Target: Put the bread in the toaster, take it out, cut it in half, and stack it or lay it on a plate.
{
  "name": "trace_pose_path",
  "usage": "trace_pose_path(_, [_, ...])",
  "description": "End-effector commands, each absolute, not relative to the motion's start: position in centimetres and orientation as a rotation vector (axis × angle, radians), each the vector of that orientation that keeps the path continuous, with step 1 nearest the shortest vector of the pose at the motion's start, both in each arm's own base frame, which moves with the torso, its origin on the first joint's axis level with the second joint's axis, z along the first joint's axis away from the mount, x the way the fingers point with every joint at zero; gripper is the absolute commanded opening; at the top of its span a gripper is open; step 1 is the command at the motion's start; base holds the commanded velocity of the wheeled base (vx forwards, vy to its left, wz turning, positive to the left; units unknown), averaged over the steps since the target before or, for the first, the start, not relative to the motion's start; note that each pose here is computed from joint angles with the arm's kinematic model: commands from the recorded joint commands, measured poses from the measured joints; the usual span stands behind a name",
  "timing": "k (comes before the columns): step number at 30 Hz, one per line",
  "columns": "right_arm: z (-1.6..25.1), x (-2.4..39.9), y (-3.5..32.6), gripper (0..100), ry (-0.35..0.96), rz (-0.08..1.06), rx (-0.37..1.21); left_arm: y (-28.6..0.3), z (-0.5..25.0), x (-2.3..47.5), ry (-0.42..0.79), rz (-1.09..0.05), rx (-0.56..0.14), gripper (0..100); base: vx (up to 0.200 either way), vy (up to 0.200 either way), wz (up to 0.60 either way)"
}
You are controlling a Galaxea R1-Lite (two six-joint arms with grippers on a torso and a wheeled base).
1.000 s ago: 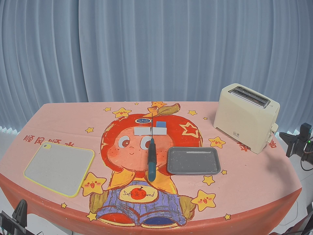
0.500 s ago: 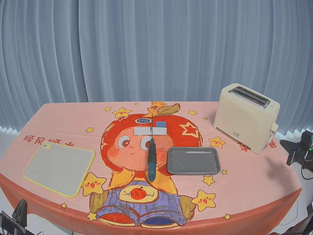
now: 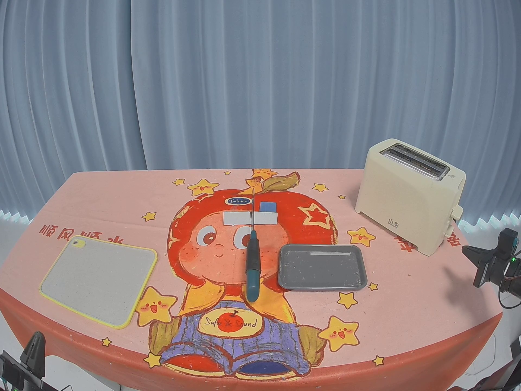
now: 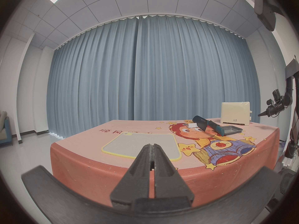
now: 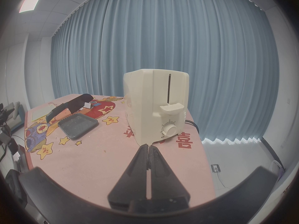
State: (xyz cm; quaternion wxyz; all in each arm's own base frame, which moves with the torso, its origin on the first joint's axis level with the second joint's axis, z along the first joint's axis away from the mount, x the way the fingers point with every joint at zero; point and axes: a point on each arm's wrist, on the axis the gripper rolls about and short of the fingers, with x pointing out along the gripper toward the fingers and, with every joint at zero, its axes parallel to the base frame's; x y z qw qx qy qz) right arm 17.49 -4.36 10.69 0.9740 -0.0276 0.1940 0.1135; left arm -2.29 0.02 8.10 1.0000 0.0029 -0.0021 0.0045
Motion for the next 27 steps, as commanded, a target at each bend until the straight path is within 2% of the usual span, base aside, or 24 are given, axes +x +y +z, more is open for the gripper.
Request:
trace_pose_path(1, [10.6,17.6,-4.4,0,0.395,0.230,-0.054,0.0,7.6,-2.3,-0.003,0.009,0.005,0,0.000,0.000,0.00])
trace_pose_path(27, [10.0,22.7,-5.2,0,0.422,0.261,-0.050,0.0,7.6,-2.3,-0.003,0.009,0.005,0,0.000,0.000,0.00])
